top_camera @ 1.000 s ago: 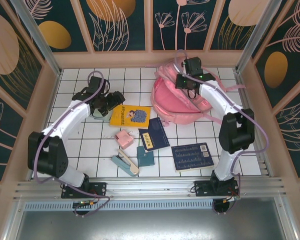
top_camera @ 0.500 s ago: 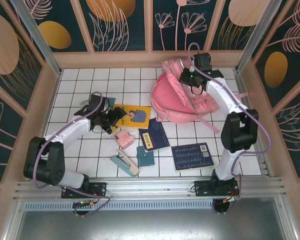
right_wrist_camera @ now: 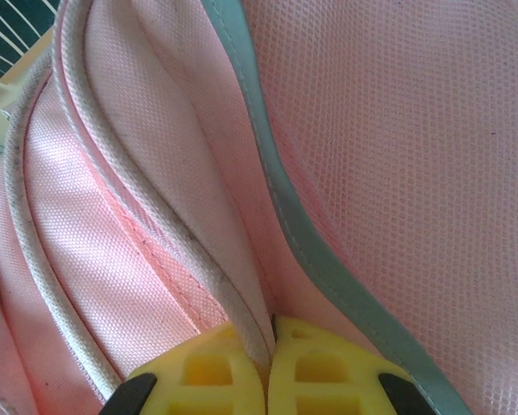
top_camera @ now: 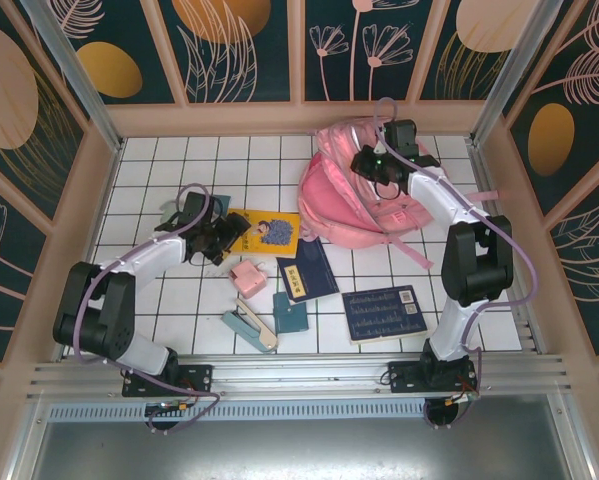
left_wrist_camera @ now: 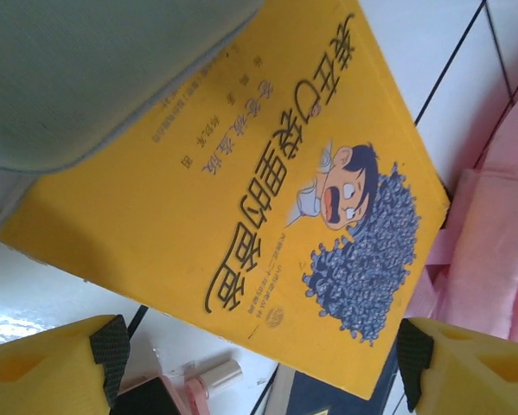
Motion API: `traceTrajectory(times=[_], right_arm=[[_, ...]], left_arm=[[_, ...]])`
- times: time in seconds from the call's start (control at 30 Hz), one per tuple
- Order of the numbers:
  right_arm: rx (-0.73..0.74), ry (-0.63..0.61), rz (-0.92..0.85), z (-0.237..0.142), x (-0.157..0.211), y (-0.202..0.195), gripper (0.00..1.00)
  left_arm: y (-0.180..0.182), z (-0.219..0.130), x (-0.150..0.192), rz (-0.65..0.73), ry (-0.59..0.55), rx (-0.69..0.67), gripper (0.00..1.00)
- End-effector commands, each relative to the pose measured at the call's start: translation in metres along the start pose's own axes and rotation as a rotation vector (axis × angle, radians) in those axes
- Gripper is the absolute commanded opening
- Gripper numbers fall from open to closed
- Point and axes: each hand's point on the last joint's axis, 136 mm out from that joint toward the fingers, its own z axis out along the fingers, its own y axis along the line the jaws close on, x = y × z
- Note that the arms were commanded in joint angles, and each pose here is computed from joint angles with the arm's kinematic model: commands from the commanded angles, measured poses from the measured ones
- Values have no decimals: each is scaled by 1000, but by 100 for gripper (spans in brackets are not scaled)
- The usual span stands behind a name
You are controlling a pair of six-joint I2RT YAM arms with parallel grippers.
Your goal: Pack books, pencil case, and school supplies into a backpack
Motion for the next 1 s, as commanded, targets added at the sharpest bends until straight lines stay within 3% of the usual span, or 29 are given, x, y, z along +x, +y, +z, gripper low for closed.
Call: traceTrajectory(times=[0.0,0.13,0.33,0.53,0.87,0.97], right_arm=[[-107,-47,1,-15,-10,31,0],[-130,-40,5,-12,-8,34,0],[-146,-12,12,-3,2,33,0],[-165,2,25,3,7,31,0],[-188,10,43,6,9,27,0],[-188,5,48,4,8,23,0]], left_arm=[[4,13,24,41,46,-19,83],[-4,30,42,10,90,13,85],[-18,39,35,-60,52,100,84],[-9,52,42,-173,52,150,82],[9,84,42,-302,-58,154,70],[18,96,37,-322,-94,129,59]])
